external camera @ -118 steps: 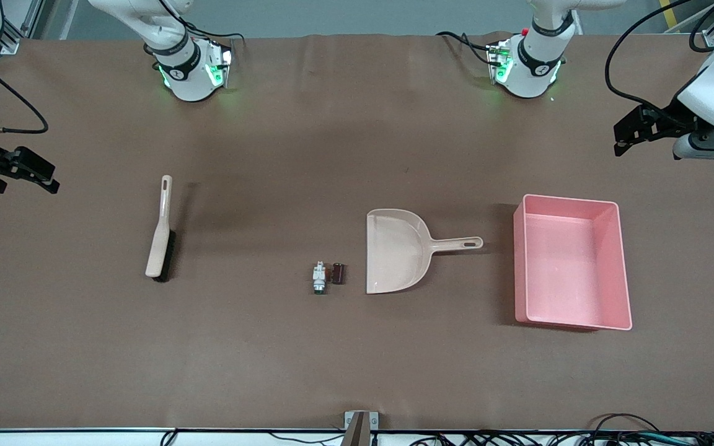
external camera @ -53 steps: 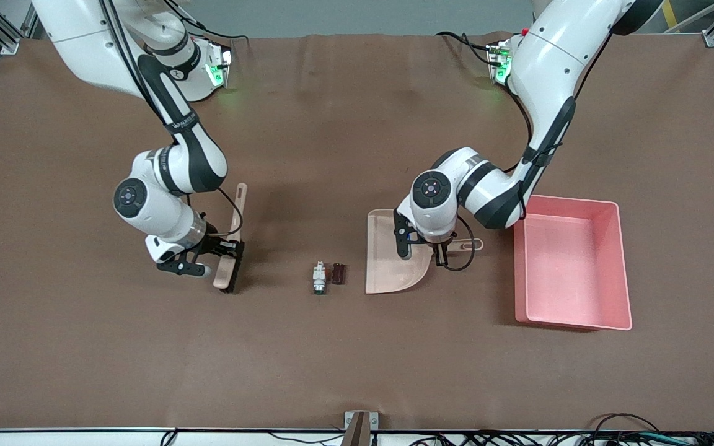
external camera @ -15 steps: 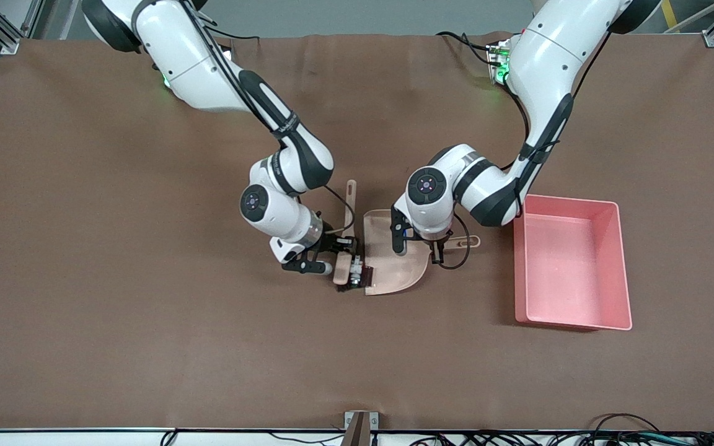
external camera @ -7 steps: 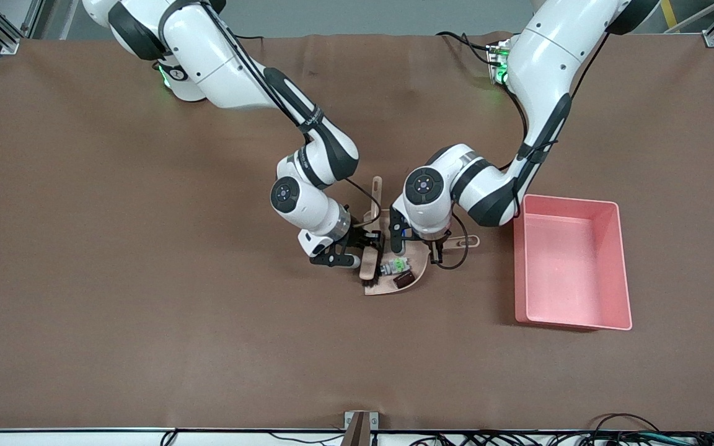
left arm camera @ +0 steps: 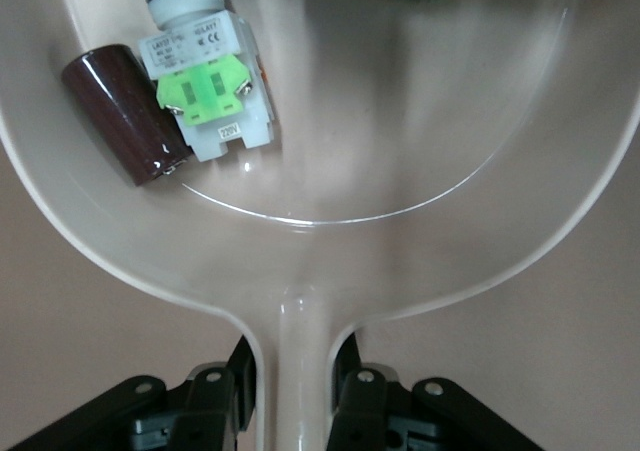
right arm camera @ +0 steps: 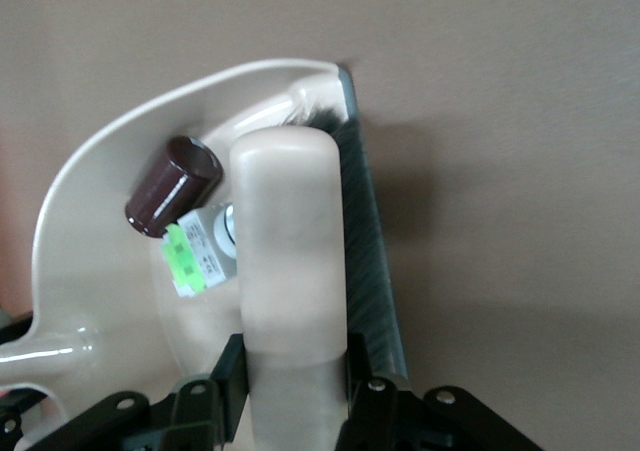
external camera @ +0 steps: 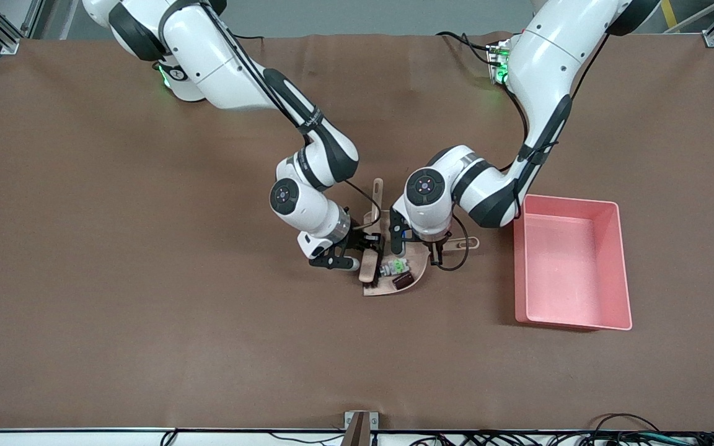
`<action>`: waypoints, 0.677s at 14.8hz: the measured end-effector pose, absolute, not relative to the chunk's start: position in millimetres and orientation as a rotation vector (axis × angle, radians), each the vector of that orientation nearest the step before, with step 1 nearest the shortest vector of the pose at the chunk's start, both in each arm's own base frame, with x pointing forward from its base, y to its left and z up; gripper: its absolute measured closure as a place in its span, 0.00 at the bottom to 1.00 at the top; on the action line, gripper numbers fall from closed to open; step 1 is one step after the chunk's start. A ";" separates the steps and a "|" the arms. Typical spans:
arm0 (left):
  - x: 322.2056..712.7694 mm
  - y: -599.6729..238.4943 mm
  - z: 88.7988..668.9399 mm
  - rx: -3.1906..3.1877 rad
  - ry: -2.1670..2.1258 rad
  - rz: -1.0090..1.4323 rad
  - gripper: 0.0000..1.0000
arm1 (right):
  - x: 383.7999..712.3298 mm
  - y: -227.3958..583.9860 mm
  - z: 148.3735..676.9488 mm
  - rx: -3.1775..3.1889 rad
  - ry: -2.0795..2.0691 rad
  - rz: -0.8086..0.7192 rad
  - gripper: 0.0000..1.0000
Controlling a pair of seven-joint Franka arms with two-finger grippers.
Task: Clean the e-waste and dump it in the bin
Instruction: 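Sweep the switch and capacitor into the dustpan with the right gripper, then lift the dustpan with the left gripper while the right gripper withdraws the brush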
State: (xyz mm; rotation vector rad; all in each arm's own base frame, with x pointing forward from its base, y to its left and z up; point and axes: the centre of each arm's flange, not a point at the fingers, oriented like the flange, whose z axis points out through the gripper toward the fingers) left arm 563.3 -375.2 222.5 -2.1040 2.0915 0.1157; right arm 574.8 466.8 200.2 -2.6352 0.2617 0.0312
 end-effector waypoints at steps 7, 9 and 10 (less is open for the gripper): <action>568.8 -397.4 221.5 -2.101 2.141 -0.151 0.67 | 621.5 399.7 229.4 -2.675 0.289 0.113 0.57; 567.6 -404.1 220.4 -2.097 2.154 -0.202 0.67 | 638.9 362.5 249.9 -2.707 0.272 0.144 0.57; 566.5 -406.6 220.8 -2.094 2.158 -0.213 0.67 | 648.3 339.4 260.6 -2.729 0.263 0.150 0.57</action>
